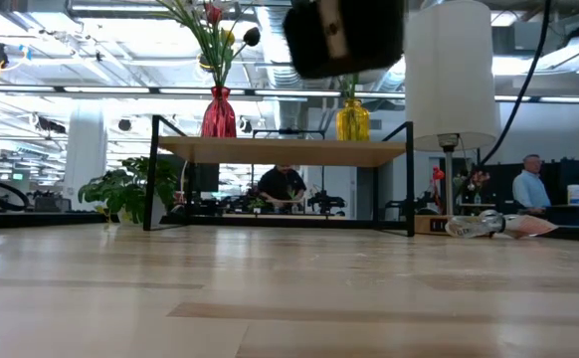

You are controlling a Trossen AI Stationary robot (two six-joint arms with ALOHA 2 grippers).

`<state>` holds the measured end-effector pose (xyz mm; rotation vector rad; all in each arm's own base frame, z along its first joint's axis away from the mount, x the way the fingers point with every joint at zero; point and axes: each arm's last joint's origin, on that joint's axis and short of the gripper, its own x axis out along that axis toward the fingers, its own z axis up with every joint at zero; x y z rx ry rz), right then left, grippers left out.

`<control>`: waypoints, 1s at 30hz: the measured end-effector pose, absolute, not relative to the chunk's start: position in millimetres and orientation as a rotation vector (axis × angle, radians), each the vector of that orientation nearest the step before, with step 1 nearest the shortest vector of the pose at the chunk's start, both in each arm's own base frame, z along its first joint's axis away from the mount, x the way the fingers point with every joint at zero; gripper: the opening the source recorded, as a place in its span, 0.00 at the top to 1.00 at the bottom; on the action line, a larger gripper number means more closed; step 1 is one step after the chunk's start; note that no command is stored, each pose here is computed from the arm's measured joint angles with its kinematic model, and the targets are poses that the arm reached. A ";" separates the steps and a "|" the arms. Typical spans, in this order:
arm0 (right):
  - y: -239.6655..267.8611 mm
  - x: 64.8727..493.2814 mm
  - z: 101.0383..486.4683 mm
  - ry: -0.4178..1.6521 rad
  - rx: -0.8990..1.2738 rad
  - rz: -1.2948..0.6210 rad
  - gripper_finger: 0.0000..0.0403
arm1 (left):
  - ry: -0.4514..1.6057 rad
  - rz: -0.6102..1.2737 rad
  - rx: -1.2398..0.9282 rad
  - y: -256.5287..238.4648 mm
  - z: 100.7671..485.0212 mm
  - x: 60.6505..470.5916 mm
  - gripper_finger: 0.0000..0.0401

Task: Pick and place flowers into a vace then onto a shelf
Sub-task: Put the white flower into the yellow vase on the shelf

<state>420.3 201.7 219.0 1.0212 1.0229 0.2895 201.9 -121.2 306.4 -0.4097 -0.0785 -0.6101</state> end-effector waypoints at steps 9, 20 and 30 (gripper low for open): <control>208.6 418.3 205.6 0.726 1.078 0.490 1.00 | -0.098 -0.561 -0.430 -109.3 311.4 201.8 1.00; 215.0 428.5 193.1 -0.004 1.073 0.682 1.00 | -0.018 -0.417 -0.421 -91.0 301.8 211.6 1.00; 225.6 426.7 199.3 -0.440 0.777 0.454 1.00 | 0.052 -0.314 -0.392 -86.6 294.0 212.1 1.00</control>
